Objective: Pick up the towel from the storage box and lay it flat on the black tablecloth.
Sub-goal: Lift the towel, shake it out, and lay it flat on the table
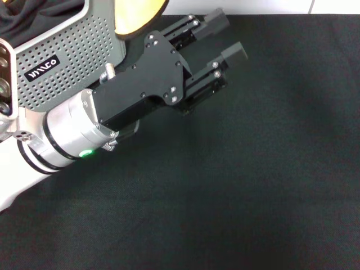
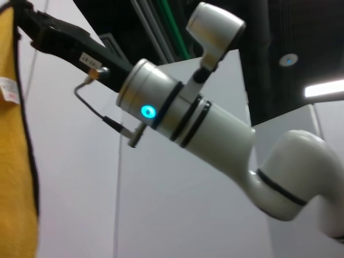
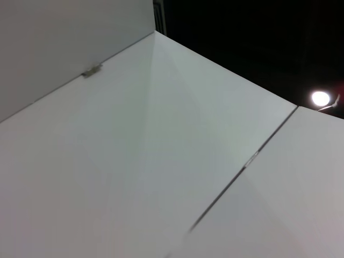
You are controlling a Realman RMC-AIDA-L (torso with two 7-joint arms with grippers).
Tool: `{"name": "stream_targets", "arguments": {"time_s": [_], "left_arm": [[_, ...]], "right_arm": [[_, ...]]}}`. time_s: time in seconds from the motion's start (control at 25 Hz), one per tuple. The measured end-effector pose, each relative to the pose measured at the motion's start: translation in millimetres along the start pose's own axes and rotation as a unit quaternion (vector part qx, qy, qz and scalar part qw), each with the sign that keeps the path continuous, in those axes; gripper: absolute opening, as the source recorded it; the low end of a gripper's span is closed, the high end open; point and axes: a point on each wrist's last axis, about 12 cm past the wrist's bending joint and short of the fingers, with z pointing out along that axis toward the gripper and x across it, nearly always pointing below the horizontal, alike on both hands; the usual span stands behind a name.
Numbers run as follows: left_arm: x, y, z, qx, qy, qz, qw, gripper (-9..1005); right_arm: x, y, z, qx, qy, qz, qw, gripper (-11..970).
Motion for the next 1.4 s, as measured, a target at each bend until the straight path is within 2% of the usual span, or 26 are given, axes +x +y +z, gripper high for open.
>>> {"name": "stream_targets", "arguments": {"time_s": [0.36,0.56,0.68,0.92,1.4], "left_arm": [[1.8,3.1,2.3,-0.016,0.002,0.018,1.0,546],[3.0,-1.8,-9.0,-0.031,0.004,0.015,0.999,547],[2.7,-4.8,-17.9,-0.045,0.004,0.017,0.999,547],[0.8,-10.9,-37.8,-0.074,0.005,0.029,0.997,547],[1.0,-14.1,-44.1,-0.084,0.006,0.029,0.996,547]], "right_arm": [[-13.2,8.1,3.3,-0.017,-0.019,0.01,1.0,31],[-16.3,6.0,-3.8,-0.056,-0.027,0.014,0.998,31],[-14.9,-7.9,-17.6,-0.096,-0.029,0.019,0.995,32],[-14.8,-32.9,-37.5,-0.14,-0.033,0.018,0.989,33],[-9.4,-69.4,-70.0,-0.257,-0.05,0.049,0.964,34]]}}
